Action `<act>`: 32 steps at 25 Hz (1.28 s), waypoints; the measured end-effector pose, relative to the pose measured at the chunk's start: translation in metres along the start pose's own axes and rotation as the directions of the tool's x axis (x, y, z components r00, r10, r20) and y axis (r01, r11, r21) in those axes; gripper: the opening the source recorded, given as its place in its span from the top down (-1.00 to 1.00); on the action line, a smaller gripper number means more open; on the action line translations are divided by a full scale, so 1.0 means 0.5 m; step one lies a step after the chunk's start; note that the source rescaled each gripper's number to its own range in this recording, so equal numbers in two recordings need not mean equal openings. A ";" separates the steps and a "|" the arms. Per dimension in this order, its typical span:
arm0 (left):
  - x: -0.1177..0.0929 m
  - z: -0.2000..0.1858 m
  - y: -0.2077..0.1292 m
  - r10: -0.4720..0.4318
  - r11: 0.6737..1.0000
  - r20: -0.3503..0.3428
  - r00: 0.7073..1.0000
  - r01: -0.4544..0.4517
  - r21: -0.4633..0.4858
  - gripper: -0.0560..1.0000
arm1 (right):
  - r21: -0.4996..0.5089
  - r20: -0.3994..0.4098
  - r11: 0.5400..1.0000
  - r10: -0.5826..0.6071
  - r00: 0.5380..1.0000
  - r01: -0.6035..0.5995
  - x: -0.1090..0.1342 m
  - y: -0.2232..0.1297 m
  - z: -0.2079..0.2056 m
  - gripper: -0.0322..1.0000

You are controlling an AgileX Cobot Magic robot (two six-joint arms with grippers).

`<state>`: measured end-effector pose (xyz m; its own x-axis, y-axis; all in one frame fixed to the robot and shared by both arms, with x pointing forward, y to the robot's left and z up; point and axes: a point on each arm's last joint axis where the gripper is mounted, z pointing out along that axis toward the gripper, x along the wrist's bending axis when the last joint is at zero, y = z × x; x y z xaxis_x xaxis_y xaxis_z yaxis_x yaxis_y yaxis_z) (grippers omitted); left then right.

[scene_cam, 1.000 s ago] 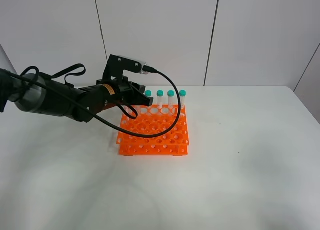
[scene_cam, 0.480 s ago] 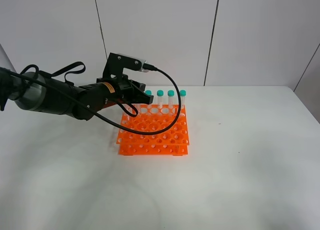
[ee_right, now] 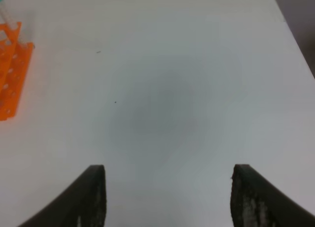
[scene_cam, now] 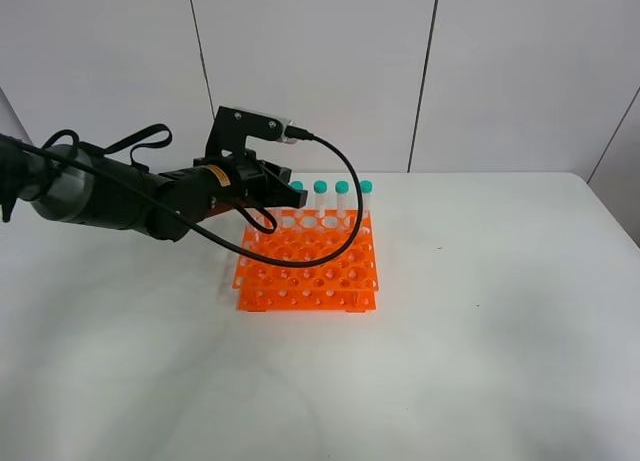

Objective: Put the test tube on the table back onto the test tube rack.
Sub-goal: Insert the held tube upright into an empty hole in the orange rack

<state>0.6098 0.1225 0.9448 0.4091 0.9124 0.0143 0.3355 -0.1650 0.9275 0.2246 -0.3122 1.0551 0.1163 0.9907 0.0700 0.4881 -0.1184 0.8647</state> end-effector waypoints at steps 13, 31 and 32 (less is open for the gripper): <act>0.005 0.007 -0.012 -0.004 1.000 -0.004 1.000 0.004 0.030 0.89 | -0.001 0.000 1.000 0.000 1.000 0.000 0.000 0.000 0.000 -0.76; 0.005 0.007 -0.012 -0.060 0.998 -0.006 0.998 0.060 0.029 0.89 | -0.001 0.000 1.000 0.000 1.000 0.000 0.000 0.000 0.000 -0.76; 0.005 0.007 -0.012 -0.060 0.998 -0.006 0.998 0.060 0.029 0.89 | -0.001 0.000 1.000 0.000 1.000 0.000 0.000 0.000 0.000 -0.76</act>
<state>0.6117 0.1242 0.9382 0.3834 0.9228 -0.0388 0.3836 -0.1209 0.9155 0.2247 -0.3121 1.0552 0.1161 0.9908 0.0701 0.4873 -0.1183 0.8652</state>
